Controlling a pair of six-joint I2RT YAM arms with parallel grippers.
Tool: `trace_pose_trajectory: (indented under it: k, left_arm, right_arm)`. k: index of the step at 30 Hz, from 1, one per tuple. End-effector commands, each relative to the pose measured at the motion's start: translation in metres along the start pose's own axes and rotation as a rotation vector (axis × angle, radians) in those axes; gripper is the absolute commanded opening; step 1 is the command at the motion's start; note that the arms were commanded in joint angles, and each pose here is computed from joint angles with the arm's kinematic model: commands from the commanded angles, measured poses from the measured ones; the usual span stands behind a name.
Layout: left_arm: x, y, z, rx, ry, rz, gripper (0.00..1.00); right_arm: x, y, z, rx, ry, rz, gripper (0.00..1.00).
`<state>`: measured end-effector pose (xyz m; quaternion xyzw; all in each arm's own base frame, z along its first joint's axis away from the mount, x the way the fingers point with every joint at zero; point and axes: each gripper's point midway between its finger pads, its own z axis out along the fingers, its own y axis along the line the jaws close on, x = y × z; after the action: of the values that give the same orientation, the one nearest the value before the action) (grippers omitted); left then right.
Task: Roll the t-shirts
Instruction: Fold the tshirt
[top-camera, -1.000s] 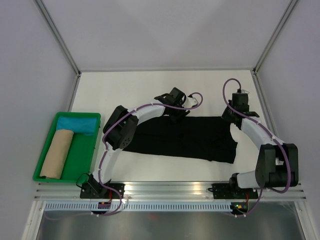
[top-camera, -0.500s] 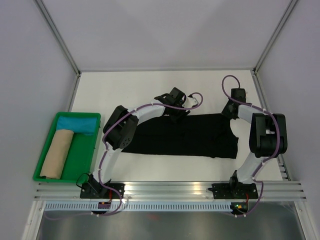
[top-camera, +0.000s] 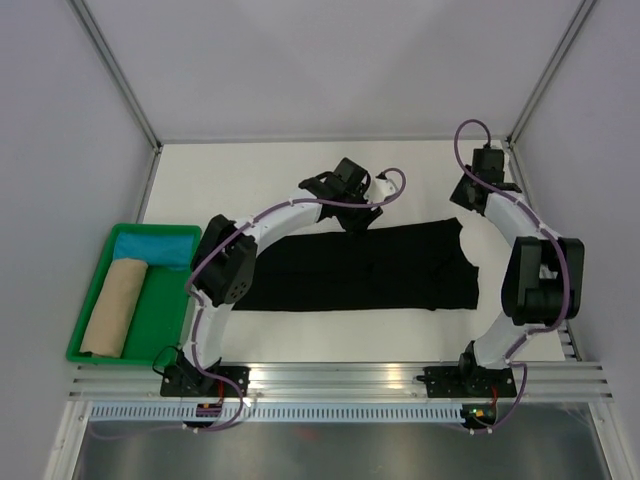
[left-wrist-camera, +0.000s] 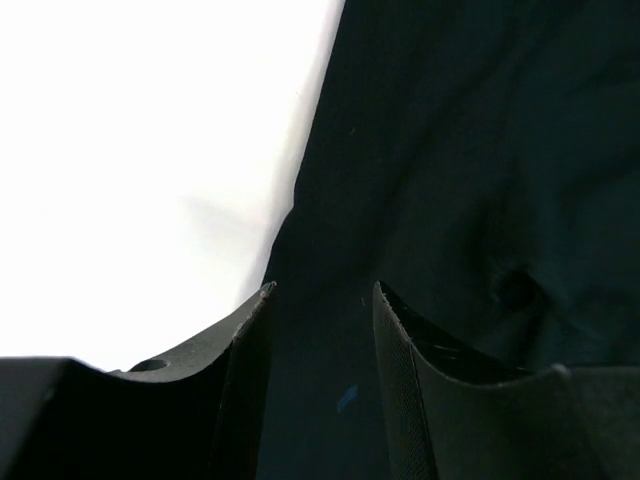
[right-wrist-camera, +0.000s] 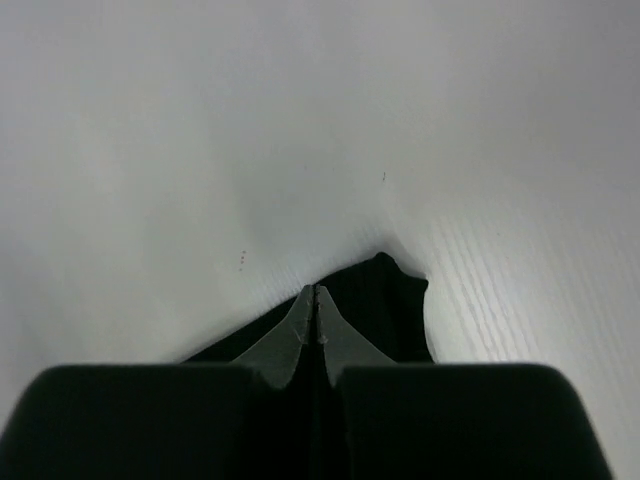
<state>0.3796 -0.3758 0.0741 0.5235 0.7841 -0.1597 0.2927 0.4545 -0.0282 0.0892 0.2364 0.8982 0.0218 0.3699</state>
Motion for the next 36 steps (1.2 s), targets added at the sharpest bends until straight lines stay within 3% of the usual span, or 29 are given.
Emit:
trace_pose_trajectory:
  k: [1,5,11,17,27,33,36]
  left_arm:
    - [-0.038,-0.002,-0.064,-0.031,-0.090,0.028,0.50]
    - [-0.008,-0.008,-0.089,-0.060,-0.031,0.037,0.50]
    - [0.042,0.014,-0.130,-0.213,0.074,0.043,0.50]
    - [0.089,0.037,-0.159,-0.273,0.128,-0.090,0.50]
    - [0.132,0.052,-0.202,-0.332,0.133,-0.148,0.50]
    - [0.163,0.067,-0.219,-0.388,0.179,-0.204,0.51]
    - [0.181,0.075,-0.225,-0.401,0.202,-0.260,0.51]
  right_arm:
    - [-0.020,0.001,-0.060,-0.011,-0.075,0.041,0.04]
    - [0.049,-0.014,-0.083,-0.024,0.074,0.089,0.01]
    - [0.125,-0.041,-0.123,-0.034,0.129,0.192,0.00]
    - [0.191,-0.062,-0.104,0.018,0.212,0.320,0.00]
    - [0.181,-0.085,-0.059,0.157,0.208,0.292,0.00]
    - [0.122,-0.062,-0.017,0.121,0.121,0.304,0.00]
    - [0.110,-0.049,0.011,0.101,0.148,0.284,0.00]
